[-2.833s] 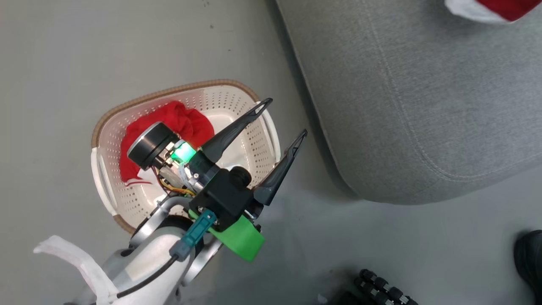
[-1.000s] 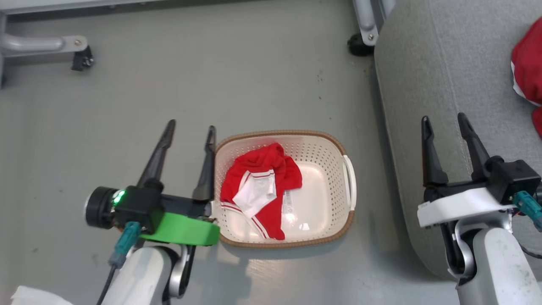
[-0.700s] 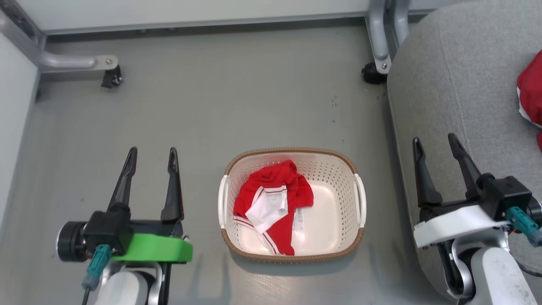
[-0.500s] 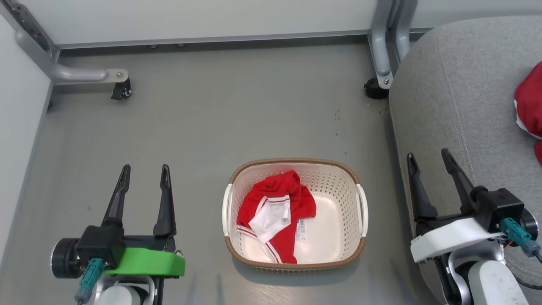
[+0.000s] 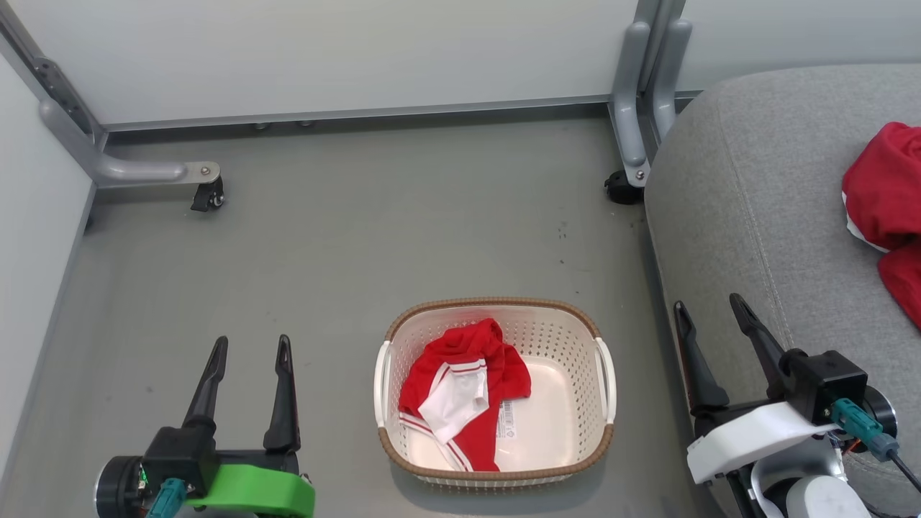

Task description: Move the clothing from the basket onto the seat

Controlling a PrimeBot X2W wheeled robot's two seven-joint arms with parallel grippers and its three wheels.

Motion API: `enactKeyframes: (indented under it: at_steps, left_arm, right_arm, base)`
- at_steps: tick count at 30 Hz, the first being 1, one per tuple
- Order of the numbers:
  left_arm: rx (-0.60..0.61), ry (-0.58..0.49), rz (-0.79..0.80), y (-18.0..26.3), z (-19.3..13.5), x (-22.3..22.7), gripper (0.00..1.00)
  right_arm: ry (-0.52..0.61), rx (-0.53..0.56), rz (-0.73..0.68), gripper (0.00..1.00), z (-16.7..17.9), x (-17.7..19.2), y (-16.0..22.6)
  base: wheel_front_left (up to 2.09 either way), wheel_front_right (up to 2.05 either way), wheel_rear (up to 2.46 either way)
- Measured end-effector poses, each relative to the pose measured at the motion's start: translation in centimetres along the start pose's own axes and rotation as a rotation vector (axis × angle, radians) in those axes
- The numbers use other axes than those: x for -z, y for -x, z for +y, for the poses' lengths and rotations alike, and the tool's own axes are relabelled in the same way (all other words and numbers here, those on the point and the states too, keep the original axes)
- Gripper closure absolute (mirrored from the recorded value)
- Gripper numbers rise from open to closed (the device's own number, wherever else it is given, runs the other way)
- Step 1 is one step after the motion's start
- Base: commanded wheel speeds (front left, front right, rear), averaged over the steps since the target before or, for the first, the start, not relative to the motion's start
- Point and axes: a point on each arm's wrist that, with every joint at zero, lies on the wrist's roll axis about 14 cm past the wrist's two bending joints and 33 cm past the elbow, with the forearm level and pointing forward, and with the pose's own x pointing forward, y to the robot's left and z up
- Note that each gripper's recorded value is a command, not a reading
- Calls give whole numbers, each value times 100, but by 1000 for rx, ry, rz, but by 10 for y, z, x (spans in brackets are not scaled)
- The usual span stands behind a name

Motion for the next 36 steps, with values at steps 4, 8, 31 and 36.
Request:
enactKeyframes:
  at_steps: [4, 8, 31, 36]
  left_arm:
    - [2, 3, 12, 5, -1, 4, 0]
    - [5, -5, 14, 6, 0, 5, 0]
    - [27, -6, 28, -6, -3, 11, 0]
    - [88, -23, 15, -31, -18, 9, 0]
  right_arm:
    - [1, 5, 2, 0, 0, 0, 6]
    - [2, 4, -4, 0, 0, -4, 7]
    - [3, 1, -6, 0, -1, -4, -3]
    - [5, -6, -28, 0, -2, -9, -23]
  base:
    - [0, 0, 0]
    - [0, 0, 0]
    - [0, 0, 0]
    - [0, 0, 0]
